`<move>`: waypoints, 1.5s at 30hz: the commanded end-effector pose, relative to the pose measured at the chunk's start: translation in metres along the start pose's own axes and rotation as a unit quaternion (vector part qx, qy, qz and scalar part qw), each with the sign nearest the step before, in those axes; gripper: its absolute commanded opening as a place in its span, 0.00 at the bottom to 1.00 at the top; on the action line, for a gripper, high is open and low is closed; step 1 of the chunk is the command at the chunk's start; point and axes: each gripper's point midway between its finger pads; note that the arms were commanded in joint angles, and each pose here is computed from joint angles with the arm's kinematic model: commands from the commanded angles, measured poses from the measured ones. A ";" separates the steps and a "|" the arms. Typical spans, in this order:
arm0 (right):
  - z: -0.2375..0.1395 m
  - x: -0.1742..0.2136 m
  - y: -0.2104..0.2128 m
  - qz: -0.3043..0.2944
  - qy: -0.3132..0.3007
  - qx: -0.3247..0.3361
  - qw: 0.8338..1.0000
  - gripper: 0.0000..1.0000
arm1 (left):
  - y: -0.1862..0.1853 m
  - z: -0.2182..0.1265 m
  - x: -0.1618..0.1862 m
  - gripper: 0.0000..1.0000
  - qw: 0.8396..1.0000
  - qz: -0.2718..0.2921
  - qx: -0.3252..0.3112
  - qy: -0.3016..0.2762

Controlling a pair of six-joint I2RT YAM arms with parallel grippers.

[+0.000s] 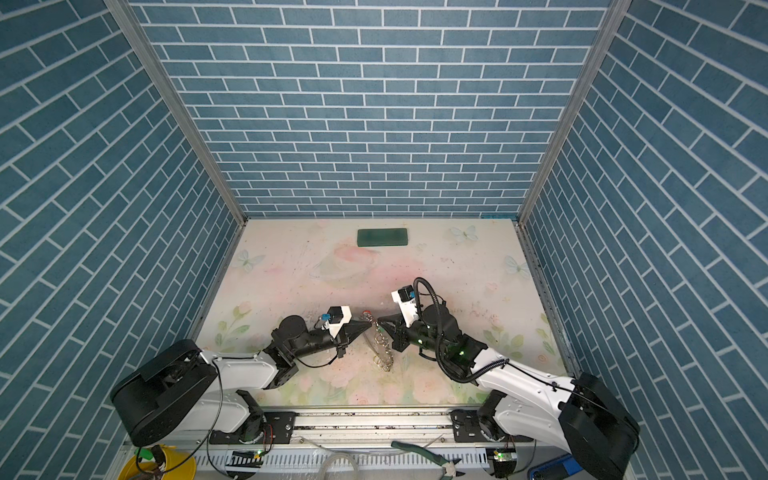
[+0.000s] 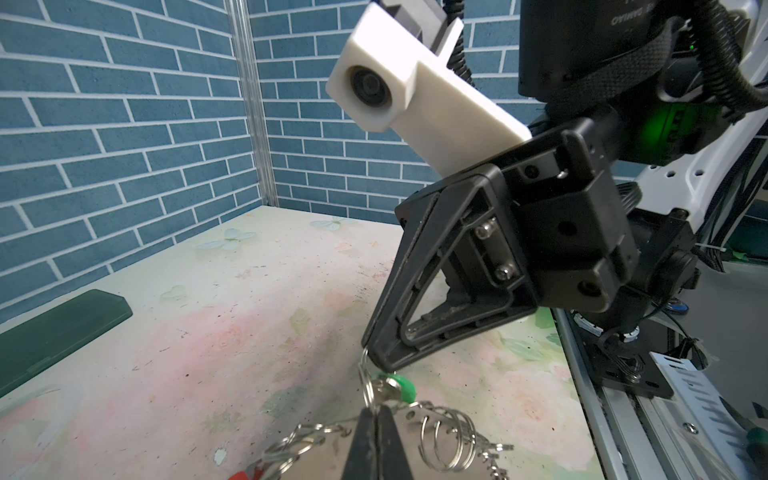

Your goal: Put the keys on the keyring

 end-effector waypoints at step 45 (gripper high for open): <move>0.014 -0.013 -0.017 0.159 -0.012 0.012 0.987 0.00 | 0.021 0.010 -0.041 0.00 0.992 0.042 -0.086 -0.078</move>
Point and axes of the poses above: each gripper's point midway between its finger pads, its own z axis out along the fingers, its own y axis along the line the jaws close on, x = y × z, and after that the axes turned 4 degrees about z, right-handed
